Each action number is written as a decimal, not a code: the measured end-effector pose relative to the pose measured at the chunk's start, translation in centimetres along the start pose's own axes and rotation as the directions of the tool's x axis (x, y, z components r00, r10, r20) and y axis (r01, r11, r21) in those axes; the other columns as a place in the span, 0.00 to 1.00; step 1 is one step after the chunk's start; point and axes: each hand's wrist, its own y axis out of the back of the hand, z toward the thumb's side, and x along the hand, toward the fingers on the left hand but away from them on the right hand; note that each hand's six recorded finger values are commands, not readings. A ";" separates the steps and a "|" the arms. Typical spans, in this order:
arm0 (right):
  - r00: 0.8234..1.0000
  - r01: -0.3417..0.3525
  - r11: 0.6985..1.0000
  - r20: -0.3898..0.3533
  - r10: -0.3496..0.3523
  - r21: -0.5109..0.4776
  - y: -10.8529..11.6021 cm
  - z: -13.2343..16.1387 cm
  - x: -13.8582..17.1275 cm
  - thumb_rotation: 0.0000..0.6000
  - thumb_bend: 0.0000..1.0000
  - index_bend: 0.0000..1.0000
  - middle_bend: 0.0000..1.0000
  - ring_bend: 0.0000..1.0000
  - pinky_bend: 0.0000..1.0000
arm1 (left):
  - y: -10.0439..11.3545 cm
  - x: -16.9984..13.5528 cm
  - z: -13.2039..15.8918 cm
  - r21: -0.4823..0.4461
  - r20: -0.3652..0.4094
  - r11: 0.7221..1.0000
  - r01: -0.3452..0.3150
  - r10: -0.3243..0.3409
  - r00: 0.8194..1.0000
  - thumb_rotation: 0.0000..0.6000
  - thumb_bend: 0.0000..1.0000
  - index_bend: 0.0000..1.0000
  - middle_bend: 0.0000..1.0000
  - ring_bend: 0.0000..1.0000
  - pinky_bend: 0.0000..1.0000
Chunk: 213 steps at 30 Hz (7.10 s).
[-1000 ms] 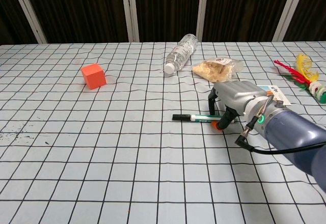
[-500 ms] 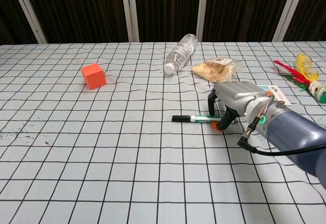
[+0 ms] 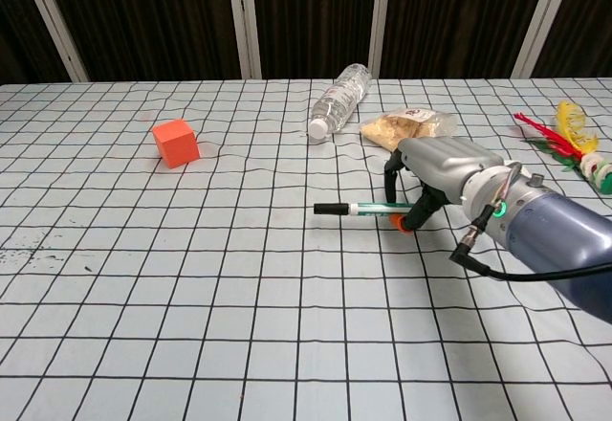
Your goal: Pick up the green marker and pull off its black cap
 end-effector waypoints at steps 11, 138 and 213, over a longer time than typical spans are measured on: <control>0.997 0.055 0.998 -0.051 -0.056 -0.022 3.8 0.7 1.2 1.00 0.51 0.65 0.23 0.21 0.09 | 0.6 0.7 1.3 -0.016 0.047 1.000 -0.023 0.023 0.999 1.00 0.38 0.12 0.06 0.00 0.00; 0.954 0.208 0.972 -0.197 -0.226 -0.107 20.1 10.2 10.8 1.00 0.53 0.69 0.23 0.21 0.09 | 5.2 5.8 28.1 -0.491 0.324 0.770 -0.408 0.596 0.735 1.00 0.38 0.54 0.35 0.00 0.04; 0.985 0.110 0.989 -0.123 -0.123 -0.103 17.3 3.2 11.0 1.00 0.53 0.70 0.23 0.21 0.09 | 1.0 6.1 18.7 -0.584 0.174 0.729 -0.358 0.543 0.821 1.00 0.48 0.65 0.39 0.00 0.04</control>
